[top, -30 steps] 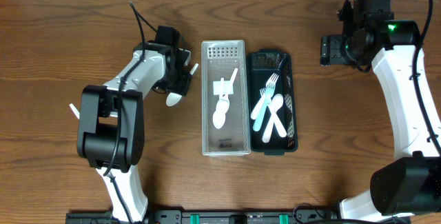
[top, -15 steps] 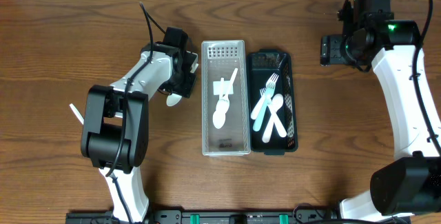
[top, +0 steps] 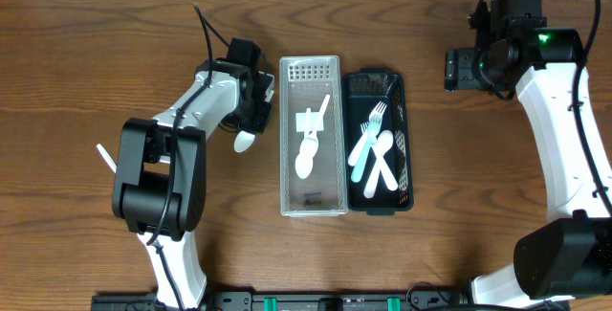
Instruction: Pack container
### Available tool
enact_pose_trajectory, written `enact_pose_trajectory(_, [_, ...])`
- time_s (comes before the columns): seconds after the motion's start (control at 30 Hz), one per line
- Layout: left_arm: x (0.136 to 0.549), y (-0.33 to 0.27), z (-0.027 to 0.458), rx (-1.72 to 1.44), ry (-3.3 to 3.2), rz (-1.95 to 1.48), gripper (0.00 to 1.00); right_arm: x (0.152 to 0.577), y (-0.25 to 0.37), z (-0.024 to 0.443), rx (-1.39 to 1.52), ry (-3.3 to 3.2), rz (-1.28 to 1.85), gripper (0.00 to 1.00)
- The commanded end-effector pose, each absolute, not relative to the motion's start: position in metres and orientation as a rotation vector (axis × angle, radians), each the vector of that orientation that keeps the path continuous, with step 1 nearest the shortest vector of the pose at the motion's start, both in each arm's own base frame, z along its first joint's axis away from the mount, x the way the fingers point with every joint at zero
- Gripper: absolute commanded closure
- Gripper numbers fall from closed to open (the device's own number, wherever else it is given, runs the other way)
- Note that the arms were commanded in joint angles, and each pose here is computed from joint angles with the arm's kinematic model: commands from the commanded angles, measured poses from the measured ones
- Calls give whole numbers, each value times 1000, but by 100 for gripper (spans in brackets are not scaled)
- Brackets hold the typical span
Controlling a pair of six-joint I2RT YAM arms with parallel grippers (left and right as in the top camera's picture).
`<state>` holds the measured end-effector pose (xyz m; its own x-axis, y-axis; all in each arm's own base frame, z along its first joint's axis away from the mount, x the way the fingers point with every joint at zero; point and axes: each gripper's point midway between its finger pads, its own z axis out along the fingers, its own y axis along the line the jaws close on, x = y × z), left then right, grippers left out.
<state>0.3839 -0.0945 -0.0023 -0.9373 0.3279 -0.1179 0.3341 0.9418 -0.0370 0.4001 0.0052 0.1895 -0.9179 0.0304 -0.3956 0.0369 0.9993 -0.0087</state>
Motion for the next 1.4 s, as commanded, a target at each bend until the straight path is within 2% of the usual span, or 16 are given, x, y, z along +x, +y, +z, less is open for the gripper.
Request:
enact_pose_trajectory(0.0, [383, -97, -7, 523, 2998, -106, 90, 399, 5, 183, 33, 2754, -22, 19])
enact_pose_trajectory(0.13, [383, -97, -7, 523, 2999, -106, 94, 399, 5, 183, 33, 2753, -23, 19])
enact_pose_trajectory(0.33, [386, -96, 12, 491, 2980, -97, 94, 399, 5, 183, 33, 2754, -23, 19])
enact_pose_trajectory(0.43, [391, -92, 42, 470, 2942, -55, 94, 399, 5, 183, 33, 2754, -23, 19])
enact_pose_trajectory(0.6, [389, -91, 123, 362, 2834, -19, 94, 399, 5, 183, 33, 2754, -23, 19])
enact_pose_trajectory(0.7, [378, -103, 162, 268, 2769, -66, 94, 399, 5, 183, 33, 2754, -22, 19])
enact_pose_trajectory(0.83, [353, -135, 187, 122, 2750, -171, 94, 399, 5, 183, 33, 2753, -22, 19])
enact_pose_trajectory(1.1, [322, -200, 155, -46, 2861, -309, 94, 398, 5, 182, 33, 2758, -22, 19])
enact_pose_trajectory(1.37, [318, -226, 95, 29, 2980, -230, 94, 398, 5, 182, 33, 2759, -22, 19])
